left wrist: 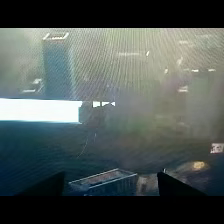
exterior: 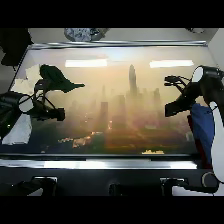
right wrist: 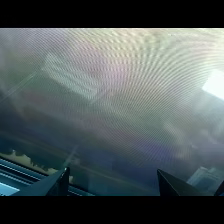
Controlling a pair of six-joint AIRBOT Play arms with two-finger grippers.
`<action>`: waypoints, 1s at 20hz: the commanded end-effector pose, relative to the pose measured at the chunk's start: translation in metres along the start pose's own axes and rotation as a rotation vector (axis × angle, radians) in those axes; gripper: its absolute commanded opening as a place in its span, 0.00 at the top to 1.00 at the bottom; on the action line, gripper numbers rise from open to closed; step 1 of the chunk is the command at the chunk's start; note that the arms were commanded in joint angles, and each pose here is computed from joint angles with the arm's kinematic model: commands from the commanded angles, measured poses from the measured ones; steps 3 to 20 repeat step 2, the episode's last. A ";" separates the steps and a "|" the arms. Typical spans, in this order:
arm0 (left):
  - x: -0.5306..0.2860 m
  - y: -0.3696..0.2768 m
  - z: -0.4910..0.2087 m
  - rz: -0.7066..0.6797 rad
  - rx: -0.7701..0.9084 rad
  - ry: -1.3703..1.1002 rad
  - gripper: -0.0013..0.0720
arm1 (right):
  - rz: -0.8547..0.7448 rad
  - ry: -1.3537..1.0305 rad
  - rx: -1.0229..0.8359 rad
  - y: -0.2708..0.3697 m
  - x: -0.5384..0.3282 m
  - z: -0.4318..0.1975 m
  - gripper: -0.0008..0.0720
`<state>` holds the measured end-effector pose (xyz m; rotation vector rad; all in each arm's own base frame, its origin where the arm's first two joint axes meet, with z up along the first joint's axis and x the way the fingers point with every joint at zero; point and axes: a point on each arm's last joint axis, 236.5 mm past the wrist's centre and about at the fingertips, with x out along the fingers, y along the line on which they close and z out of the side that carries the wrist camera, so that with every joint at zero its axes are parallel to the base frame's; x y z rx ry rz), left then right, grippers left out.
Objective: Fold the shirts.
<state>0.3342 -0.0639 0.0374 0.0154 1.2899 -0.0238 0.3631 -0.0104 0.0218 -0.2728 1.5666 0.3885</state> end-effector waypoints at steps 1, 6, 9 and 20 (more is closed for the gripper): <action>0.002 -0.001 -0.001 -0.001 -0.001 0.001 0.06 | 0.000 0.003 0.000 0.000 0.000 -0.001 0.10; 0.002 0.000 -0.001 -0.001 -0.001 0.002 0.06 | 0.000 0.003 0.000 0.000 0.000 -0.001 0.10; 0.002 0.000 -0.001 -0.001 -0.001 0.002 0.06 | 0.000 0.003 0.000 0.000 0.000 -0.001 0.10; 0.002 0.000 -0.001 -0.001 -0.001 0.002 0.06 | 0.000 0.003 0.000 0.000 0.000 -0.001 0.10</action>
